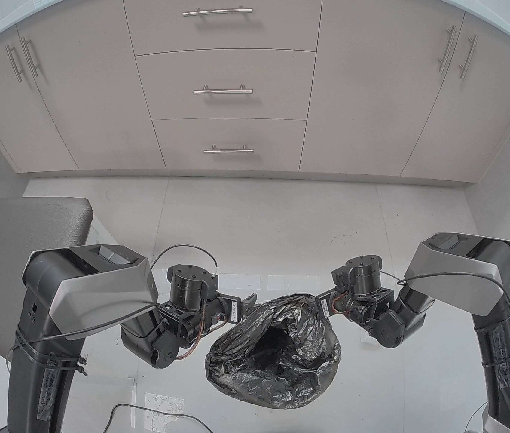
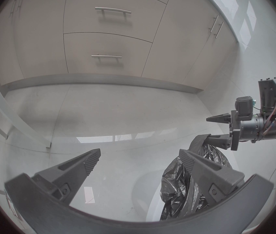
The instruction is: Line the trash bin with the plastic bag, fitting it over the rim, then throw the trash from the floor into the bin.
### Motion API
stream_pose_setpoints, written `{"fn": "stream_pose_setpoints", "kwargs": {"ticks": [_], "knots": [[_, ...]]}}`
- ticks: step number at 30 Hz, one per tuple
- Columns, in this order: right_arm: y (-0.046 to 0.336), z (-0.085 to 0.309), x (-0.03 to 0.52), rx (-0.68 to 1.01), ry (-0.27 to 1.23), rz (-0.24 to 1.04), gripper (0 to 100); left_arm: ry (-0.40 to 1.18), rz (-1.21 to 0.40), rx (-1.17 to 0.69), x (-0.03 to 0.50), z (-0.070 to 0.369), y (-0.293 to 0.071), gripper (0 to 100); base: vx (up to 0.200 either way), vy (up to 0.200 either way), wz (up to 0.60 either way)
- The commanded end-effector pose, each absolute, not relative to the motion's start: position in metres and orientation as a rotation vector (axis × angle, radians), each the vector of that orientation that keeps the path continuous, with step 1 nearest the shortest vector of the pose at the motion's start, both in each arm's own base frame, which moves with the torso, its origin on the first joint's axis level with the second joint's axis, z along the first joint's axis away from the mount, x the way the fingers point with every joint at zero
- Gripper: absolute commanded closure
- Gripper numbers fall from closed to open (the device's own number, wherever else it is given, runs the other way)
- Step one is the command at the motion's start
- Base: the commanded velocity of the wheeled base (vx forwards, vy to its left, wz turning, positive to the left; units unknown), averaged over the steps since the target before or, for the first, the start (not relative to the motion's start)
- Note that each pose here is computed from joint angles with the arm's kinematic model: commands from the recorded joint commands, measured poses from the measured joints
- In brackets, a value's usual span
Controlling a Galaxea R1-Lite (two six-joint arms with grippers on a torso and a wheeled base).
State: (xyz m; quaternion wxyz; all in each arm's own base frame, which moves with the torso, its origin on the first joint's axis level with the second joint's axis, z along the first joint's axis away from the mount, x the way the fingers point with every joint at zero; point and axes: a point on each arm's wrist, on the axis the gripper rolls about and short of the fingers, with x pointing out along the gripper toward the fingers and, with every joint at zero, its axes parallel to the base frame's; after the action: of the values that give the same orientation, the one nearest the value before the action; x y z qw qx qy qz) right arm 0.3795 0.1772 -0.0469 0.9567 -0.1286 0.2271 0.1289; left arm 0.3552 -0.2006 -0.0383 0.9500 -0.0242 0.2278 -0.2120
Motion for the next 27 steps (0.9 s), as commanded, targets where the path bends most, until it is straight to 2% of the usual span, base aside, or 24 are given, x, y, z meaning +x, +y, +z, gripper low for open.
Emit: {"fn": "stream_pose_setpoints", "kwargs": {"ticks": [1,8,27], "knots": [[0.181,-0.023,0.369,-0.256,0.431,0.285,0,0.462,-0.427,-0.051,0.356,-0.038,-0.199,0,0.000,0.000,0.00],[0.190,-0.010,0.353,-0.261,0.421,0.334,0,0.462,-0.423,-0.052,0.357,-0.038,-0.198,0,0.000,0.000,0.00],[0.200,-0.022,0.351,-0.273,0.445,0.361,0,0.456,-0.417,-0.055,0.358,-0.036,-0.196,0,0.000,0.000,0.00]]}}
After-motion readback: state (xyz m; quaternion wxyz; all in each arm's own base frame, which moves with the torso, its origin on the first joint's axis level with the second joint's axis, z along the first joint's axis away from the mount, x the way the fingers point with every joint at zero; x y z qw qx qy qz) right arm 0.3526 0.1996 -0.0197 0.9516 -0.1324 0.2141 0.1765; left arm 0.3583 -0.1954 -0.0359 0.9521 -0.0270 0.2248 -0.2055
